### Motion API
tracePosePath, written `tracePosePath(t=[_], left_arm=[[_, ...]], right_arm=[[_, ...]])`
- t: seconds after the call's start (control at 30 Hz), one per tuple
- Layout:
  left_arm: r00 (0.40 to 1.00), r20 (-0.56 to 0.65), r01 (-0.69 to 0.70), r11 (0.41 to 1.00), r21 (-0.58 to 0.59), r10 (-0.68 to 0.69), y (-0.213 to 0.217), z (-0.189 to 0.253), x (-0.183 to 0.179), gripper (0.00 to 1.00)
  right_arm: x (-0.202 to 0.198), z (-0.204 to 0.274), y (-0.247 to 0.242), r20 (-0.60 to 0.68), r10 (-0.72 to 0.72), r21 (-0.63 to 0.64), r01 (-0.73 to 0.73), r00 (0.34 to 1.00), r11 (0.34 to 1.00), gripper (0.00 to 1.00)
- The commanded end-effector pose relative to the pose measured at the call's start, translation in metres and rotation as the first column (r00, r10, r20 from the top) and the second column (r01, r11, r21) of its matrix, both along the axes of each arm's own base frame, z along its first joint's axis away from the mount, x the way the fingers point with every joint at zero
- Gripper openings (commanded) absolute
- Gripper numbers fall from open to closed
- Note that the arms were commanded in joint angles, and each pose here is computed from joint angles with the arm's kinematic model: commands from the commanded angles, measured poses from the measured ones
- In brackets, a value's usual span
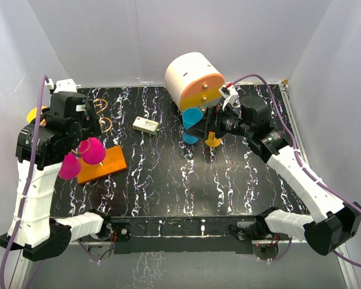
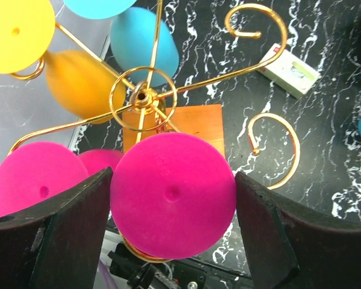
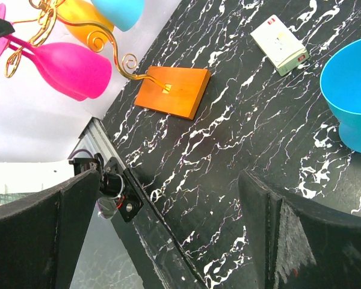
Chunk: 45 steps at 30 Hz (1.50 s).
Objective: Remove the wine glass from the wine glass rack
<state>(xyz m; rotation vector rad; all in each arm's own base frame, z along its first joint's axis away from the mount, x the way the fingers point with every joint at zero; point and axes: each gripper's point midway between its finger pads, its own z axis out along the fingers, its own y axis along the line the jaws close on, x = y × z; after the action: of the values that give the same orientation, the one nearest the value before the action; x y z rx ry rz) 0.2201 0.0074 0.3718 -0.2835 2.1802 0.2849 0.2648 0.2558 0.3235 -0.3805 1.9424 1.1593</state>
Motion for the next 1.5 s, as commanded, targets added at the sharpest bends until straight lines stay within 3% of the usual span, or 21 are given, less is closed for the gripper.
tracePosePath(t=[0.0,0.37,0.6,0.77,0.93,1.07,1.27,1.47], left_arm=[[0.995,0.085,0.049,0.997,-0.067,-0.044,-0.015,0.02,0.013,0.53],[0.964,0.161,0.248,0.934,-0.258,-0.211,-0.054,0.035,-0.008,0.51],[0.921,0.283,0.375,0.811,-0.449,-0.269,-0.091,0.055,-0.024,0.51],[0.893,0.372,0.435,0.688,-0.581,-0.251,-0.117,0.066,-0.021,0.5],[0.881,0.43,0.458,0.577,-0.676,-0.196,-0.133,0.066,-0.017,0.5],[0.886,0.44,0.447,0.51,-0.735,-0.144,-0.138,0.062,-0.017,0.49],[0.894,0.442,0.434,0.382,-0.816,-0.071,-0.145,0.059,-0.021,0.49],[0.9,0.436,0.415,0.365,-0.834,-0.027,-0.141,0.052,-0.023,0.48]], right_arm=[[-0.001,0.014,-0.003,0.056,-0.009,0.022,0.008,0.998,1.0,0.98],[-0.003,0.013,-0.001,0.046,0.012,0.026,-0.014,0.999,1.0,0.99],[-0.021,0.014,0.013,-0.02,0.115,0.128,-0.112,0.993,0.985,0.99],[-0.045,0.025,0.033,-0.11,0.227,0.339,-0.178,0.968,0.924,0.98],[-0.066,0.048,0.069,-0.083,0.275,0.437,-0.213,0.958,0.874,0.98],[-0.071,0.062,0.088,-0.068,0.247,0.501,-0.181,0.967,0.846,0.96],[-0.067,0.084,0.078,-0.027,0.163,0.594,-0.115,0.986,0.796,0.9],[-0.072,0.094,0.058,0.013,0.094,0.627,-0.081,0.995,0.775,0.86]])
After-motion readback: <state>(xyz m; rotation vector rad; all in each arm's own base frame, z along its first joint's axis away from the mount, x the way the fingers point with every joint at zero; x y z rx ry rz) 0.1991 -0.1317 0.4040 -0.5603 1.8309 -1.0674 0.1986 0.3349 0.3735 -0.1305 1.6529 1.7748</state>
